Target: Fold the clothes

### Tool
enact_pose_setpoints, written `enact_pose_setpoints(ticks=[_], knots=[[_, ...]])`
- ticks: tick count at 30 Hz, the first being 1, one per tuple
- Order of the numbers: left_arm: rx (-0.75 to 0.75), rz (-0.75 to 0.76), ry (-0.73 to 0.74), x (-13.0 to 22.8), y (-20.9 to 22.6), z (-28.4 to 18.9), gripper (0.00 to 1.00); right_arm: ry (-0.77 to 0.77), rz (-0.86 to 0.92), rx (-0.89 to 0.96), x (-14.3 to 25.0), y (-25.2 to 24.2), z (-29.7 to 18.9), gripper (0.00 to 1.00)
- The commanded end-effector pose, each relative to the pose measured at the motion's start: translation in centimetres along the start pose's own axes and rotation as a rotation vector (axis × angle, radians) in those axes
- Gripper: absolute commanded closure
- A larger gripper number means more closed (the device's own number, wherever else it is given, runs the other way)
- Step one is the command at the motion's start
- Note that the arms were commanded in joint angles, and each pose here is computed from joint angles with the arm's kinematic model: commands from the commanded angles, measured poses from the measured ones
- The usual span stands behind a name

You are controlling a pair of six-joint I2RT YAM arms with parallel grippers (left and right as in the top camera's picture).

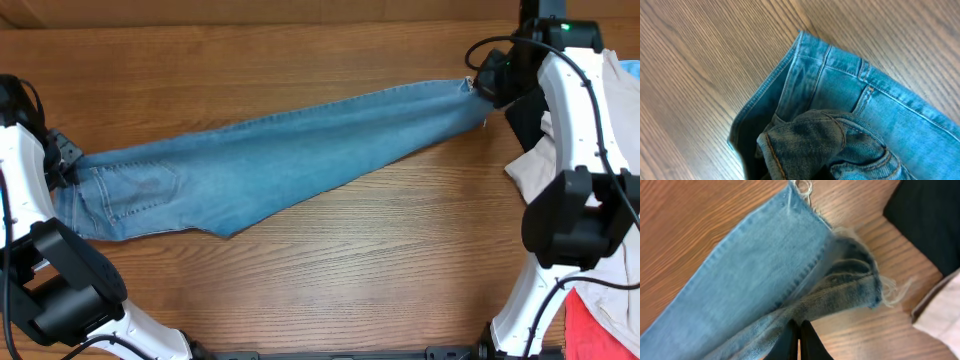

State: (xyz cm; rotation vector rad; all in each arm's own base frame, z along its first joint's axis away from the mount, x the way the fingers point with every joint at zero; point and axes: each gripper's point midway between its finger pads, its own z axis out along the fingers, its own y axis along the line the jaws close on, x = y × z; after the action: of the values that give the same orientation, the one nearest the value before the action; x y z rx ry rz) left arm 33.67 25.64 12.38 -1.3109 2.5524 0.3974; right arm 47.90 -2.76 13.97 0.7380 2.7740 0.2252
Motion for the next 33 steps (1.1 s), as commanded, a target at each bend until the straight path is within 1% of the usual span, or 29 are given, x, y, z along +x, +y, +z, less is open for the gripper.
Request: enact_pose_setpoints(ticks=[1,3,12,17,18,19,20,21,23,24,26,29,33], knots=[[-0.07,-0.031,-0.03,-0.4,1.6,0.7,0.94,-0.116,0.007,0.05,-2.6,-1.2,-1.7,0.96],[-0.068,-0.031,-0.029,-0.2,1.5,1.1,0.92,-0.121,0.007,0.047,-2.8,-1.1,-1.6,0.96],[-0.064,-0.034,-0.04,-0.3,1.3,1.6,0.92,-0.07,0.01,0.07,-2.3,-1.6,1.0,0.96],[-0.061,-0.037,-0.047,-0.5,1.3,1.6,0.91,-0.102,0.005,0.046,-3.5,-0.9,2.2,0.96],[-0.06,-0.038,-0.05,-0.5,1.3,1.6,0.89,-0.113,0.001,0.03,-3.8,-0.5,2.5,0.92],[-0.059,-0.039,-0.052,-0.6,1.2,1.6,0.86,-0.129,-0.005,0.008,-4.3,0.1,3.0,0.8],[-0.058,-0.04,-0.056,-0.7,1.2,1.6,0.77,-0.154,-0.015,-0.028,-5.1,1.1,3.6,0.54],[-0.055,-0.041,-0.059,-0.8,1.2,1.6,0.66,-0.175,-0.024,-0.058,-5.6,1.8,3.9,0.49],[-0.056,-0.04,-0.058,-0.7,1.2,1.6,0.49,-0.205,-0.07,-0.129,-6.6,3.6,5.0,0.44],[-0.058,-0.039,-0.055,-0.7,1.2,1.6,0.47,-0.21,-0.083,-0.159,-6.8,4.3,5.6,0.41],[-0.06,-0.037,-0.05,-0.5,1.2,1.6,0.46,-0.205,-0.089,-0.175,-6.7,4.8,6.3,0.41],[-0.062,-0.034,-0.043,-0.4,1.3,1.6,0.37,-0.181,-0.085,-0.152,-6.2,4.3,6.6,0.41],[-0.065,-0.032,-0.034,-0.1,1.4,1.6,0.35,-0.127,-0.077,-0.032,-5.1,1.0,6.8,0.37]])
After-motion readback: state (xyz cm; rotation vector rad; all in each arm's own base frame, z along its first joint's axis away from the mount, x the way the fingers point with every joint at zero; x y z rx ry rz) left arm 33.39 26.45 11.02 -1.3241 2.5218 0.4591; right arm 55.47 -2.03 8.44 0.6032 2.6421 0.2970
